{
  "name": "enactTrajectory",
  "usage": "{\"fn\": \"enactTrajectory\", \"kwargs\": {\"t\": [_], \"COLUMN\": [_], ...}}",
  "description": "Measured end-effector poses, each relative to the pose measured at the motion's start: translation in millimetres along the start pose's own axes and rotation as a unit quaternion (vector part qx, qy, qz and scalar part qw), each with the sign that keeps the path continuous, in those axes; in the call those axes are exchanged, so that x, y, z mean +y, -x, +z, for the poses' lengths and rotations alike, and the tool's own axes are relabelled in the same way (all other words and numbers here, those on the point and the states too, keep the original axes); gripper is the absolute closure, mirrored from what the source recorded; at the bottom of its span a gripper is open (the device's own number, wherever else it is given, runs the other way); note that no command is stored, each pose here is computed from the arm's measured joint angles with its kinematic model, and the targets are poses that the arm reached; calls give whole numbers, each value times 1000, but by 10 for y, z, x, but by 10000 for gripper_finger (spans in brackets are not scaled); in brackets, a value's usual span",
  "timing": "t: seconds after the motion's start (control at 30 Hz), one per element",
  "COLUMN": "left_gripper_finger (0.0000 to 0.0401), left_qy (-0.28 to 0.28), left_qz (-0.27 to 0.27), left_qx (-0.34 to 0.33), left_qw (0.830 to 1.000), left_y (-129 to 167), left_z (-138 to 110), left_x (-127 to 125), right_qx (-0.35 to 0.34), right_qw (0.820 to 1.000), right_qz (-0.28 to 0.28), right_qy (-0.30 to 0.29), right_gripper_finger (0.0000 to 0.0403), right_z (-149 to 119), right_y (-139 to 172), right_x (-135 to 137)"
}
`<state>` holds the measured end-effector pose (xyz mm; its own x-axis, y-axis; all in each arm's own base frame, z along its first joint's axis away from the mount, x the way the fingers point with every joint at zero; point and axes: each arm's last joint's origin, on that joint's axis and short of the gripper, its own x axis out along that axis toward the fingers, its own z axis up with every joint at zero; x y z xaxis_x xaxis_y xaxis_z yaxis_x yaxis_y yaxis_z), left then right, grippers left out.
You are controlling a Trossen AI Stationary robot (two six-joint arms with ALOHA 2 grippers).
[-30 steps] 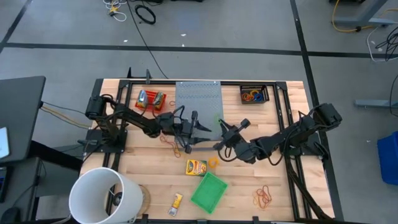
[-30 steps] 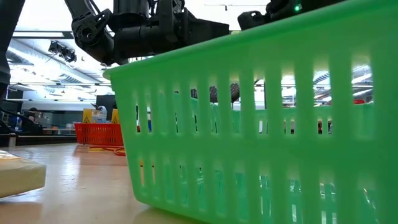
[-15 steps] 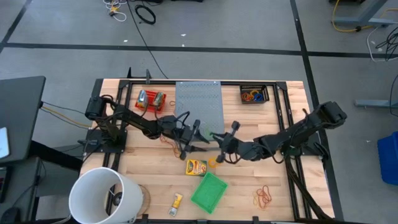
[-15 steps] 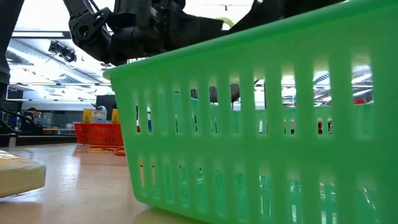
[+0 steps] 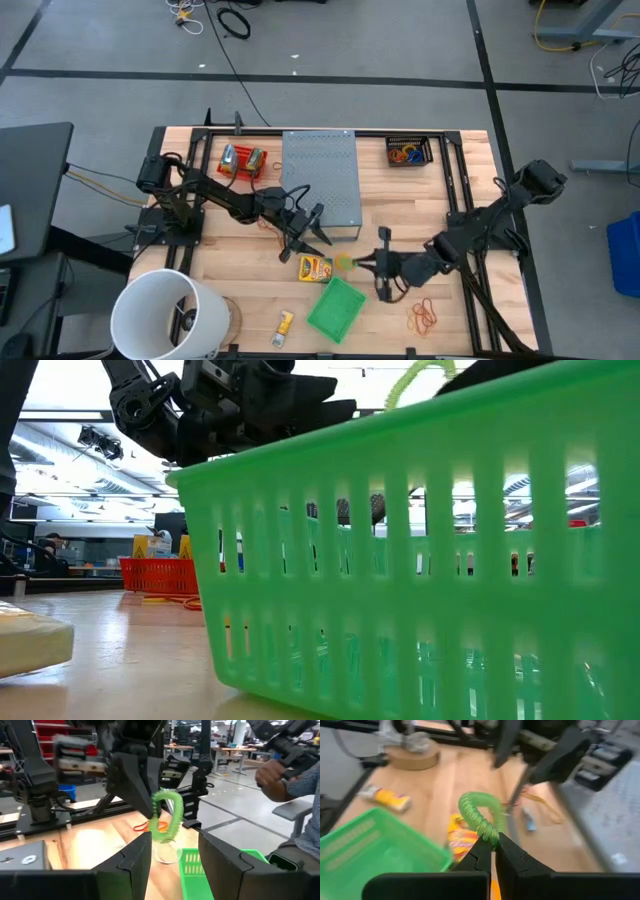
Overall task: Pick & Place Office Desk Supplies
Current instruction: Put the green spring keychain into the black basket
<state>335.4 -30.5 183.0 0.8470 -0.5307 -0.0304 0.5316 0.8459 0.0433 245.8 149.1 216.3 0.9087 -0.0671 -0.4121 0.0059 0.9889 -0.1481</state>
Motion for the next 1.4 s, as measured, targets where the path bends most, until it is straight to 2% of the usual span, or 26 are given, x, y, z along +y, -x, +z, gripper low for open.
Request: {"fn": "enactTrajectory", "kwargs": {"t": [0.23, 0.4, 0.63, 0.9, 1.03, 1.2, 1.4], "left_gripper_finger": [234, 234, 234, 234, 233, 234, 233], "left_qy": [1, 5, 6, 6, 6, 6, 6], "left_qz": [-7, -7, -7, -7, -7, -7, -7], "left_qx": [0, 0, 0, 0, 0, 0, 0], "left_qw": [1000, 1000, 1000, 1000, 1000, 1000, 1000], "left_y": [0, 0, 0, 0, 0, 0, 0], "left_z": [0, 0, 0, 0, 0, 0, 0], "left_x": [-4, -4, -4, -4, -4, -4, -4], "right_qx": [-79, -106, -123, -140, -148, -157, -149], "right_qw": [995, 990, 980, 957, 934, 880, 836], "right_qz": [33, 41, -35, -171, -254, -387, -465], "right_qy": [-48, -84, -154, -188, -201, -227, -252], "right_gripper_finger": [396, 396, 396, 396, 396, 397, 397], "right_z": [-341, -742, -1215, -1369, -1356, -1362, -1384], "right_y": [104, 210, 363, 397, 355, 304, 219], "right_x": [84, -5, -285, -524, -663, -900, -1252]}}
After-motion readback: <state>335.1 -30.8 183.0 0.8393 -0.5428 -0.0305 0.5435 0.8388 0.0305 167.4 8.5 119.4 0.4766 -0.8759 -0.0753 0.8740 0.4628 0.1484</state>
